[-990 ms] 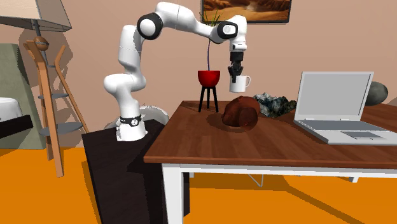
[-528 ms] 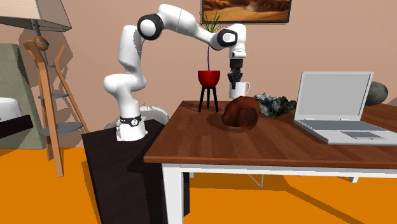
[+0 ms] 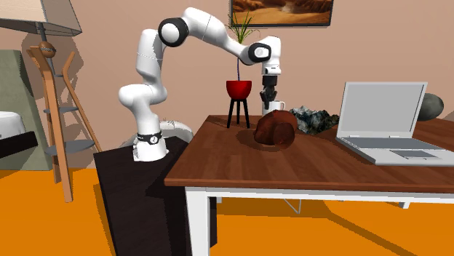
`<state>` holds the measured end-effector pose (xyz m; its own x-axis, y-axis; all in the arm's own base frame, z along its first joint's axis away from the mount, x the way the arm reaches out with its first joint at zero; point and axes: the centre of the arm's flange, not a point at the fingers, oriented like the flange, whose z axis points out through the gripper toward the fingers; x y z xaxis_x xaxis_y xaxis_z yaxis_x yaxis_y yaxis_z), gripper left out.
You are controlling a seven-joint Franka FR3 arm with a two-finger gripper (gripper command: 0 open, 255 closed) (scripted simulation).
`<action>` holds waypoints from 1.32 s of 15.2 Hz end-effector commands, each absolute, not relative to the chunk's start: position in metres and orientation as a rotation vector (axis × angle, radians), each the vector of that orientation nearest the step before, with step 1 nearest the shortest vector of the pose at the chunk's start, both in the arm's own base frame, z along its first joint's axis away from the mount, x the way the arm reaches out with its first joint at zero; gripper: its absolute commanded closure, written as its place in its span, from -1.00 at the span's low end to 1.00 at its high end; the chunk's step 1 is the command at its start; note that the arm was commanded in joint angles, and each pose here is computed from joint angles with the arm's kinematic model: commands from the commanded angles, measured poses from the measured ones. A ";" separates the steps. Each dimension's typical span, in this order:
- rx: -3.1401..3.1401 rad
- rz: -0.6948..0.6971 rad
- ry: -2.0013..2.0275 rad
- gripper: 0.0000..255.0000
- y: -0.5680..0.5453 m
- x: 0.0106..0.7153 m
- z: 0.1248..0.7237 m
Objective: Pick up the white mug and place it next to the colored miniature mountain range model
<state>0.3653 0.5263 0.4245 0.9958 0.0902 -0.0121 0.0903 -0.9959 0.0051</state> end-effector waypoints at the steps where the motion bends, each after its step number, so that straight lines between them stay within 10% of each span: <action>1: 3.133 -0.017 0.142 1.00 0.527 0.365 0.414; 18: 3.133 -0.017 0.142 1.00 0.527 0.365 0.364; 19: 3.133 -0.017 0.142 -1.00 0.526 0.365 0.364; 20: 3.133 -0.017 0.142 -1.00 0.526 0.365 0.364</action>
<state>0.3650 0.5264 0.3640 0.9959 0.0902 -0.0114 0.0903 -0.9959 0.0045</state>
